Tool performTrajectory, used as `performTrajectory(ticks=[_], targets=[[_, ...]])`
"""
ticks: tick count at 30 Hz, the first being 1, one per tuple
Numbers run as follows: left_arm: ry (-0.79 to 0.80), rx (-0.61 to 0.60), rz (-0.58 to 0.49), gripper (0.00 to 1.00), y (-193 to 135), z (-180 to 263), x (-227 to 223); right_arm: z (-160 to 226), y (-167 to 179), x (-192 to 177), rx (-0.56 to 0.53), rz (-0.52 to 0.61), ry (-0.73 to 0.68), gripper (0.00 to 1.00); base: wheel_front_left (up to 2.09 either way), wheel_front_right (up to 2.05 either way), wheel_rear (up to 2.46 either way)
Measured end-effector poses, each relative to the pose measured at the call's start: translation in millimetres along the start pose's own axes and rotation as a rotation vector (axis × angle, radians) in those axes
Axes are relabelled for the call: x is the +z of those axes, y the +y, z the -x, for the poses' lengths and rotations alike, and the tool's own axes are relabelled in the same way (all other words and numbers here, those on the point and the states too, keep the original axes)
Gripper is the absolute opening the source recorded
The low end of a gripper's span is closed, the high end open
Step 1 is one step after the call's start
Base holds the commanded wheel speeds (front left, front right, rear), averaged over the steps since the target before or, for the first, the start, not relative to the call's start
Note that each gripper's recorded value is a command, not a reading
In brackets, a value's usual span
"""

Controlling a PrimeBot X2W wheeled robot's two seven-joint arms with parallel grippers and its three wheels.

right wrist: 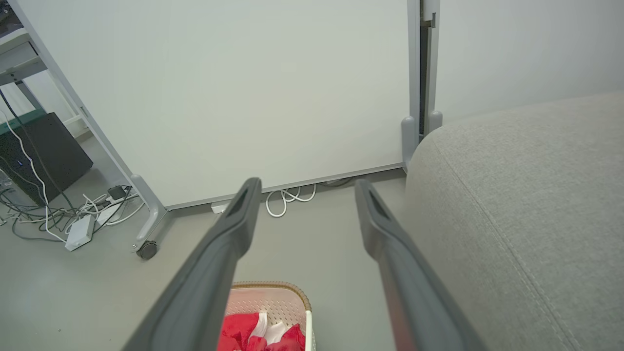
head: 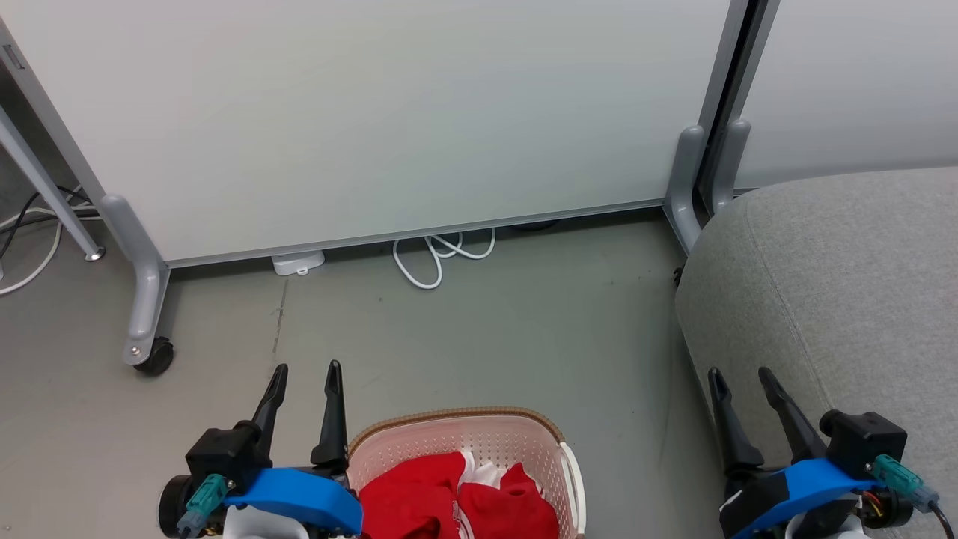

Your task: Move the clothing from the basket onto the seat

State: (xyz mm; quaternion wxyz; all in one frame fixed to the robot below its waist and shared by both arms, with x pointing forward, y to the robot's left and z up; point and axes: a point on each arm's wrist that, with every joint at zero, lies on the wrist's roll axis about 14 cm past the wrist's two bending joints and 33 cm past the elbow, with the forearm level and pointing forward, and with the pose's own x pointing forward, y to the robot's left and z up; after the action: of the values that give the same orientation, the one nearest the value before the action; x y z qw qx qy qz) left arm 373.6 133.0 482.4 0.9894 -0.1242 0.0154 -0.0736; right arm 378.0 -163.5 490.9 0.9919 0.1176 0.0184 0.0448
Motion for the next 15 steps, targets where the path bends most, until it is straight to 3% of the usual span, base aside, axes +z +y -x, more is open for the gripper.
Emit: performTrajectory(ticks=[15], targets=[[-0.012,-0.019,-0.086,1.0,-3.4,0.9,0.4,-0.6,4.1,1.6,0.023,0.099,-0.011,1.0,0.0,0.0,0.0]])
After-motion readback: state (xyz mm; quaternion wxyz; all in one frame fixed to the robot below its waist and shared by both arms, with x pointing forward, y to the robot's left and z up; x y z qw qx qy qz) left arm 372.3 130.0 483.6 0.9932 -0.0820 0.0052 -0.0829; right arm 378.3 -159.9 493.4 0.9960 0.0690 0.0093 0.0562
